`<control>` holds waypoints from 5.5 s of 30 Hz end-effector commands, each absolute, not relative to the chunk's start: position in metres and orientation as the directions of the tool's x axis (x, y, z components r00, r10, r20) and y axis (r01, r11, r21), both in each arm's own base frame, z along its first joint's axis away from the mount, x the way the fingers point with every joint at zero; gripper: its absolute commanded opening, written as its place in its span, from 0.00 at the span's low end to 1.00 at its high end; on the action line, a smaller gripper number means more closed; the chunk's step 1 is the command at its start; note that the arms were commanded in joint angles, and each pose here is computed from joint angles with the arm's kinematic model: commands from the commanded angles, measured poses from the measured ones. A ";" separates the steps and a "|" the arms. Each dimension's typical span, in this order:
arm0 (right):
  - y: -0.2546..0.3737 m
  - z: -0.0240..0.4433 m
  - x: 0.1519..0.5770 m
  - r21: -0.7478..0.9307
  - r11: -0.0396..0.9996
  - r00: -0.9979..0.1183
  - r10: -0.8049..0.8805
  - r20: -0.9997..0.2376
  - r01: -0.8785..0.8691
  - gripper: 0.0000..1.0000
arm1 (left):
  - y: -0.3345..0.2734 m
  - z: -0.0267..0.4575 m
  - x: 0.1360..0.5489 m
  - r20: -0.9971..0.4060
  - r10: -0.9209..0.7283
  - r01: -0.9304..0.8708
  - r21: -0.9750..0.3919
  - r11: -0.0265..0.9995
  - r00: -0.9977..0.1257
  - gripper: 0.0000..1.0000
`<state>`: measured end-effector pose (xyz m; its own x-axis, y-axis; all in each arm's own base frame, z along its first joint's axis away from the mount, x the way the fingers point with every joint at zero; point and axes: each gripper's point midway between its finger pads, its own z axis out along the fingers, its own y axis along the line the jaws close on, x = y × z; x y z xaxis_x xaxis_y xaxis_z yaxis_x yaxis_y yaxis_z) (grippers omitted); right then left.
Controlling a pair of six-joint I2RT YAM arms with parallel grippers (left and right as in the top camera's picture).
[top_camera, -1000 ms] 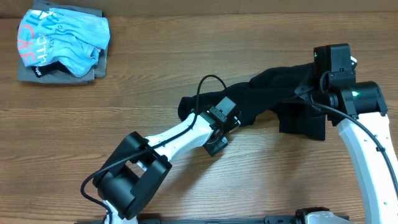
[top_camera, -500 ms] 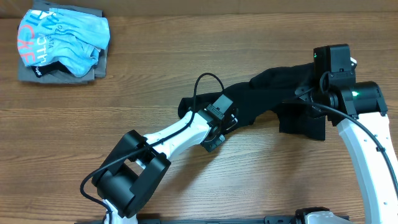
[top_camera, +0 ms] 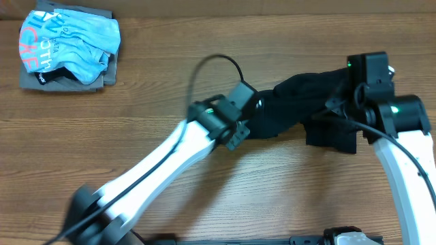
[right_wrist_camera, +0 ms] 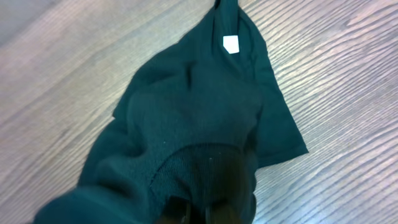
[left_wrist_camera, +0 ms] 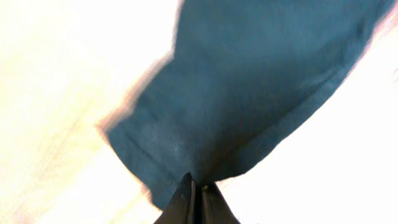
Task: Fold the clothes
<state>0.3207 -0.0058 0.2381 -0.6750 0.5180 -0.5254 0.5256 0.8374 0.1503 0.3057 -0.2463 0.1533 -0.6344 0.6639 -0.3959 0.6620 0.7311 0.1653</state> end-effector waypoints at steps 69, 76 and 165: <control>-0.034 0.203 0.445 0.022 0.855 -0.774 0.480 -0.413 0.518 1.00 | -0.069 0.178 0.499 -0.575 0.140 0.004 0.231 0.973 -0.806 1.00; -0.012 0.182 0.398 0.024 0.870 -0.854 0.489 -0.177 0.492 1.00 | -0.100 0.156 0.437 -0.367 0.110 0.110 0.023 0.994 -0.924 1.00; -0.074 -0.003 0.291 -0.044 0.685 -0.674 0.725 0.142 0.727 0.19 | 0.045 -0.039 0.344 0.148 -0.396 -0.380 0.129 0.916 -0.906 0.04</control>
<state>0.2979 -0.0717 0.0003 -0.6632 0.7365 0.1332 0.7399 0.6720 -0.0316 0.3784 -0.0112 -0.0032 -0.9580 -0.2781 0.0704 -0.2832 0.9558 -0.0790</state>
